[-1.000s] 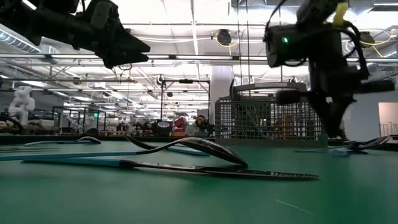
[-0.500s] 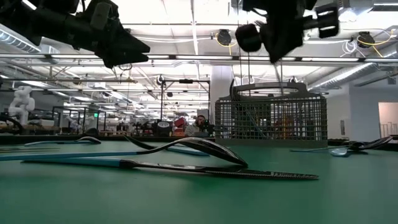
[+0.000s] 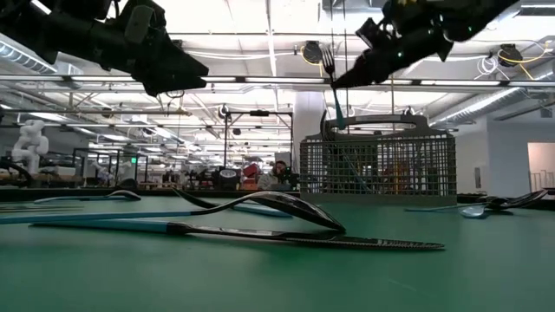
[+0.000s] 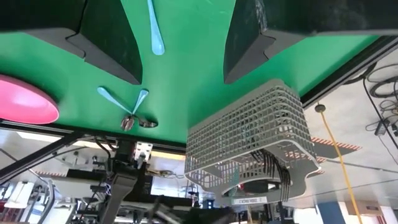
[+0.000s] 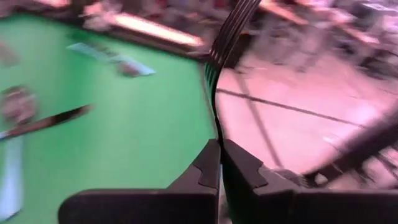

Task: Sort silverware
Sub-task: Put the blue fork into the silverware basket, then put the blue spoon into the silverware basket

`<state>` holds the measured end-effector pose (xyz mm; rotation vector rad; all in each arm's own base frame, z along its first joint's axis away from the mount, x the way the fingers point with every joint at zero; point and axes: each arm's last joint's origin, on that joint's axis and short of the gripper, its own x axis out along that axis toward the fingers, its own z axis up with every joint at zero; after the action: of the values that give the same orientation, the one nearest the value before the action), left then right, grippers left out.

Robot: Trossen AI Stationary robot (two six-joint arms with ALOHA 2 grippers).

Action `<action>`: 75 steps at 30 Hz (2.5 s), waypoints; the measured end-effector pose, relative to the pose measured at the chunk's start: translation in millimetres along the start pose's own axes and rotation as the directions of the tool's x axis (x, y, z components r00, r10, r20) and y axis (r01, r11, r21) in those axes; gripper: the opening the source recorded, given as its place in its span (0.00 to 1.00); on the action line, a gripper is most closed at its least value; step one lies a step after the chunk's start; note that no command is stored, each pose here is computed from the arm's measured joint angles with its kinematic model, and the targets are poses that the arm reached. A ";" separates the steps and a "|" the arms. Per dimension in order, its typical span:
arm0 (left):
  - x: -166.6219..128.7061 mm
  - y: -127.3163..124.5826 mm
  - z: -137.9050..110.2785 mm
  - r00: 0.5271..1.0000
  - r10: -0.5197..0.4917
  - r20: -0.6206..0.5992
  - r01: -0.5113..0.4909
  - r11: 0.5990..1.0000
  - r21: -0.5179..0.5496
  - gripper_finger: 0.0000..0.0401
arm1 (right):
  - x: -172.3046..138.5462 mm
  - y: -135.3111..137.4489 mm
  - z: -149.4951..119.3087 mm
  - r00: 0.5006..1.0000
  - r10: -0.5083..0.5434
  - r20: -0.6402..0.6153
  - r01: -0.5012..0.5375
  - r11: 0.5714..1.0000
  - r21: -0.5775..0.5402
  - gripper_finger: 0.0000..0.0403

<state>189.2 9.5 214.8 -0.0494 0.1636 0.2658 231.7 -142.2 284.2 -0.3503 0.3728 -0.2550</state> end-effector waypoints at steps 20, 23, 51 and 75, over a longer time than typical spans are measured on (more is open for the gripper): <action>0.0 0.0 0.2 1.000 0.000 0.002 0.000 1.000 0.007 0.57 | -1.1 1.9 -46.2 0.908 -0.329 -0.260 0.403 0.855 0.326 0.00; 0.0 0.0 0.6 1.000 -0.001 0.006 0.001 1.000 0.004 0.57 | -1.3 3.2 -48.3 0.907 -0.314 -0.281 0.401 0.847 0.348 0.00; 0.0 -0.4 1.8 1.000 -0.012 0.018 0.012 1.000 -0.005 0.57 | -10.9 1.9 -27.1 0.923 -0.322 -0.208 0.383 0.803 0.456 0.26; -0.2 -3.5 2.1 0.993 -0.115 0.016 0.115 0.993 -0.014 0.57 | -19.4 95.4 29.0 0.984 0.160 0.077 -0.170 0.973 0.155 0.26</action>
<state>190.2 6.2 217.1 -0.0717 0.1427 0.1522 242.7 -41.3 279.5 -0.1668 0.3138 -0.1095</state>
